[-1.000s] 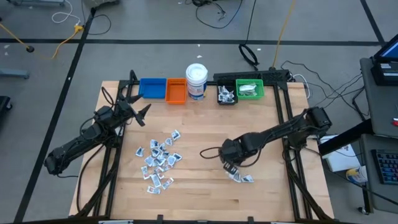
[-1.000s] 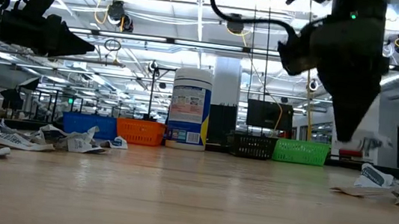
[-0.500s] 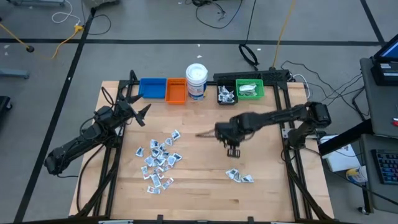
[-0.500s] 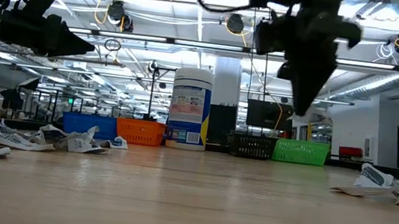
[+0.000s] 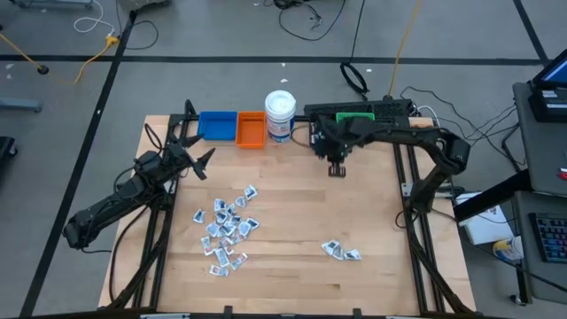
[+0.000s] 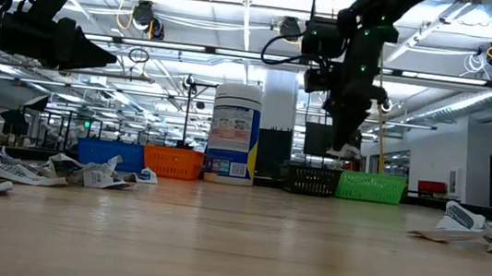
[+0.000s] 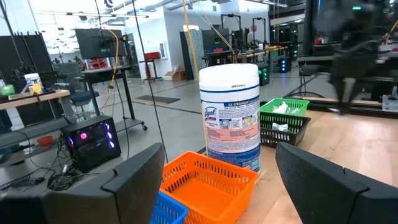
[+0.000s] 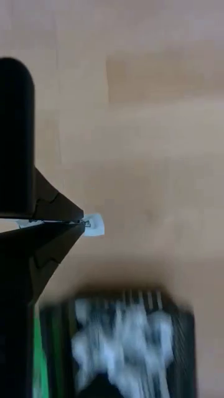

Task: Pick & Place First Aid Supplies
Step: Put the towelette pack into the black bin

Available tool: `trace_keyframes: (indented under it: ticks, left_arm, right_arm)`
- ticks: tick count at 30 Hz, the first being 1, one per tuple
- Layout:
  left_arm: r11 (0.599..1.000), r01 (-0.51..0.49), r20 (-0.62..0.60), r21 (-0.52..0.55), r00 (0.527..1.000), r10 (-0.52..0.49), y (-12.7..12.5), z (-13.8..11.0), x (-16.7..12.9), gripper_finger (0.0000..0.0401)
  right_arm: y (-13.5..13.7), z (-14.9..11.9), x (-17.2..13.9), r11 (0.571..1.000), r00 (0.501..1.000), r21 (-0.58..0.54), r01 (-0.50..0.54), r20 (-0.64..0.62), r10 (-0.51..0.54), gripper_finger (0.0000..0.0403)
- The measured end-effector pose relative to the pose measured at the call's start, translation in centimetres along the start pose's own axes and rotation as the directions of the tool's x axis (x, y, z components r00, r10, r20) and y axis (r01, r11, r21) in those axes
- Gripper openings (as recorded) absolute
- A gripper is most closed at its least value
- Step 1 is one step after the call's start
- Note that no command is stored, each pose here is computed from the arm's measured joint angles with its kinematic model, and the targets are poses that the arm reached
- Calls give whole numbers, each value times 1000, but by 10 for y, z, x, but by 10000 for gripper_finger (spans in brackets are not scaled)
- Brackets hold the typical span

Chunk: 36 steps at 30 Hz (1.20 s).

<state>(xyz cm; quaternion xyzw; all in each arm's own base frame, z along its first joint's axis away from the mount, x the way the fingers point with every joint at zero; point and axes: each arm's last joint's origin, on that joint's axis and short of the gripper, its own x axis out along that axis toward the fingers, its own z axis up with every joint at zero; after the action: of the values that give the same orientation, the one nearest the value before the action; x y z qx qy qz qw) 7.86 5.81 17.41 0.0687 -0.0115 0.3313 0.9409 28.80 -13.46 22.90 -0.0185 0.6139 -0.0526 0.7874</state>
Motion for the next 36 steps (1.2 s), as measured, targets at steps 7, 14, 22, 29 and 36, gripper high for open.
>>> trace_keyframes:
  ticks: [7,14,22,29,36]
  left_arm:
    - [1000,0,0,0,1000,0,0,0,0,310]
    - [1000,0,0,0,1000,0,0,0,0,310]
    - [1000,0,0,0,1000,0,0,0,0,310]
    - [1000,0,0,0,1000,0,0,0,0,310]
    - [1000,0,0,0,1000,0,0,0,0,310]
  right_arm:
    - [-44,-5,-2,987,986,-96,126,117,-115,1]
    - [-70,-3,1,957,959,-171,234,202,-198,1]
    - [-79,-2,20,945,956,-187,269,168,-239,20]
    - [-76,3,20,949,955,-195,247,218,-203,93]
    - [-67,0,18,961,961,76,265,61,-270,127]
